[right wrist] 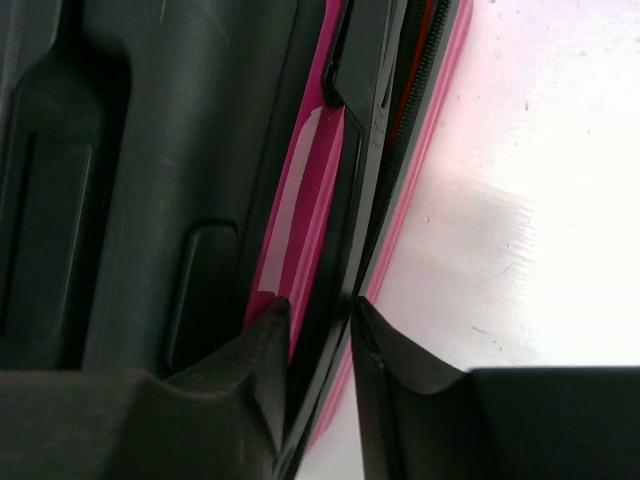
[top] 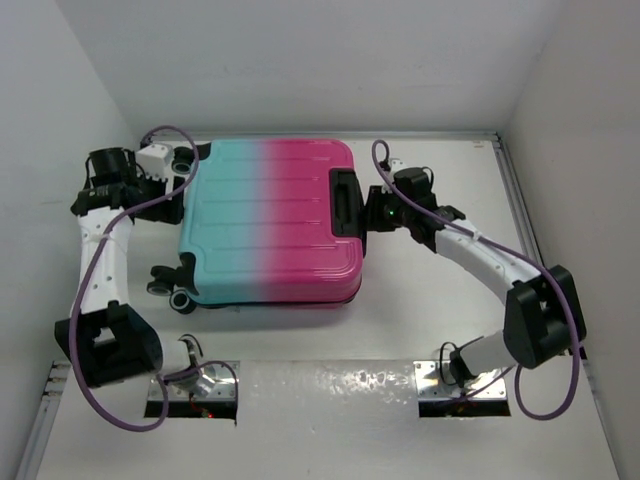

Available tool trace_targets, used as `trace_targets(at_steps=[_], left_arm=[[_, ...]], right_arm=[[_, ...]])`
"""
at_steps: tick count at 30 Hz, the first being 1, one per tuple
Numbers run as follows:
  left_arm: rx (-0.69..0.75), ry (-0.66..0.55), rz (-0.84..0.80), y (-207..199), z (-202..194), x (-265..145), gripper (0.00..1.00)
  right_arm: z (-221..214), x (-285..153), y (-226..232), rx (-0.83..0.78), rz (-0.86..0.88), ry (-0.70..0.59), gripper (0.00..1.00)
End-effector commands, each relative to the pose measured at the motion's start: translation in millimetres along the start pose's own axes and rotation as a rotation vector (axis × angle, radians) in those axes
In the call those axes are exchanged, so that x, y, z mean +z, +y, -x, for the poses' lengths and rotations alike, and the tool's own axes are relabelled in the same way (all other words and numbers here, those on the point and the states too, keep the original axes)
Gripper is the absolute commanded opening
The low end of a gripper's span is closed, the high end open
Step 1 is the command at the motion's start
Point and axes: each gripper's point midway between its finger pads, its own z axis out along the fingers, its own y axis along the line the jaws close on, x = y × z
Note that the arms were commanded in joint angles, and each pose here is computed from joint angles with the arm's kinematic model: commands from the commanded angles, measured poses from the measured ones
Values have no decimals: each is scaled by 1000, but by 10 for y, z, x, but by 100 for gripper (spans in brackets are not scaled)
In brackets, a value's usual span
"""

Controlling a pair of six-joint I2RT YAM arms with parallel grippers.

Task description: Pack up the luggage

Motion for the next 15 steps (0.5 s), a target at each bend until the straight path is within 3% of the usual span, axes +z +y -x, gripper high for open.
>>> trace_targets(at_steps=[1, 6, 8, 11, 15], left_arm=[[0, 82, 76, 63, -170, 275, 79], [16, 64, 0, -242, -69, 630, 77], [24, 31, -59, -438, 165, 809, 77], [18, 40, -109, -598, 387, 1065, 75], [24, 41, -92, -560, 580, 1422, 75]], right_arm=[[55, 110, -42, 2, -74, -4, 29], [-49, 365, 201, 19, -66, -2, 14], [11, 418, 235, 79, -105, -25, 0], [225, 443, 198, 164, -152, -122, 0], [812, 429, 249, 115, -222, -223, 0]])
